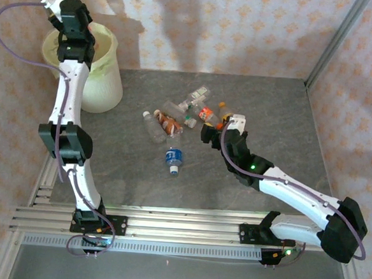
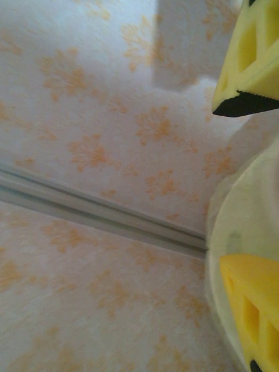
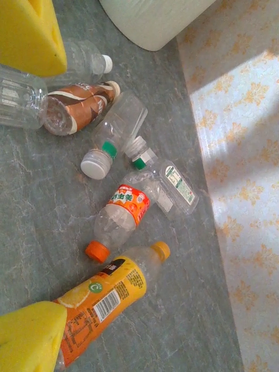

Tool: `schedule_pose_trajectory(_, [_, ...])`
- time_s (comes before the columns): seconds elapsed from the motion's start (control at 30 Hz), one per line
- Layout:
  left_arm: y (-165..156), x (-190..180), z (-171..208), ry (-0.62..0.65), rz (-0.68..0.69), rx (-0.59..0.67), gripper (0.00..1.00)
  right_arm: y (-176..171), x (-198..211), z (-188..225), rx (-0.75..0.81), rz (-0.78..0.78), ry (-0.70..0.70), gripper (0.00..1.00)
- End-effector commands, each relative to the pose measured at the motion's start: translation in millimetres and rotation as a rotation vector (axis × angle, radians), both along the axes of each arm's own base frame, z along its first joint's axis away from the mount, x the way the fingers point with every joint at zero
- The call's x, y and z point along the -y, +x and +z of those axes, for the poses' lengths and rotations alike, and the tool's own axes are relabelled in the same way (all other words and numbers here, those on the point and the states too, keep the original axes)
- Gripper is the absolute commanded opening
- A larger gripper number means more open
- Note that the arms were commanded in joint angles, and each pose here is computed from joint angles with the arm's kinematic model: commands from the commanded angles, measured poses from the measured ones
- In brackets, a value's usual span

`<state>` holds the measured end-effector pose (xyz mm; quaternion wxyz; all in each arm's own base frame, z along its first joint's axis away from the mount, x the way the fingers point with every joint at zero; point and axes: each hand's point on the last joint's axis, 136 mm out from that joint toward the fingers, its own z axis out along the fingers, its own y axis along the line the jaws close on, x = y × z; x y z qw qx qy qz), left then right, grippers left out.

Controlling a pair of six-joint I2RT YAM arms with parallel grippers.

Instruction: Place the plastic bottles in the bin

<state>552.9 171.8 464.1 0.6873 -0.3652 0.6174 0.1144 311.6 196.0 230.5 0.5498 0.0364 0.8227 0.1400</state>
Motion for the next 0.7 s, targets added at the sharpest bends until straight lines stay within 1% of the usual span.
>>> schedule_pose_trajectory(0.0, [3, 2, -27, -0.089, -0.012, -0.072, 0.66, 3, 5, 8, 0.015, -0.034, -0.015, 0.99])
schedule_pose_trajectory(0.1, [13, 4, -45, -0.148, -0.057, -0.085, 0.67, 3, 7, 7, 0.008, -0.043, -0.022, 0.99])
schedule_pose_trajectory(0.2, [23, 11, -55, -0.172, -0.114, -0.099, 0.67, 4, 7, 7, 0.005, -0.048, -0.028, 0.99])
schedule_pose_trajectory(0.3, [25, 15, -54, -0.19, -0.138, -0.101, 0.69, 4, 8, 8, 0.003, -0.055, -0.022, 0.99])
schedule_pose_trajectory(0.47, [22, 30, -41, -0.222, -0.218, -0.092, 0.81, 6, 17, 1, -0.006, -0.124, 0.037, 0.99])
schedule_pose_trajectory(0.67, [12, 58, -36, -0.32, -0.339, -0.105, 0.97, 9, 22, -14, -0.059, -0.175, 0.077, 0.99])
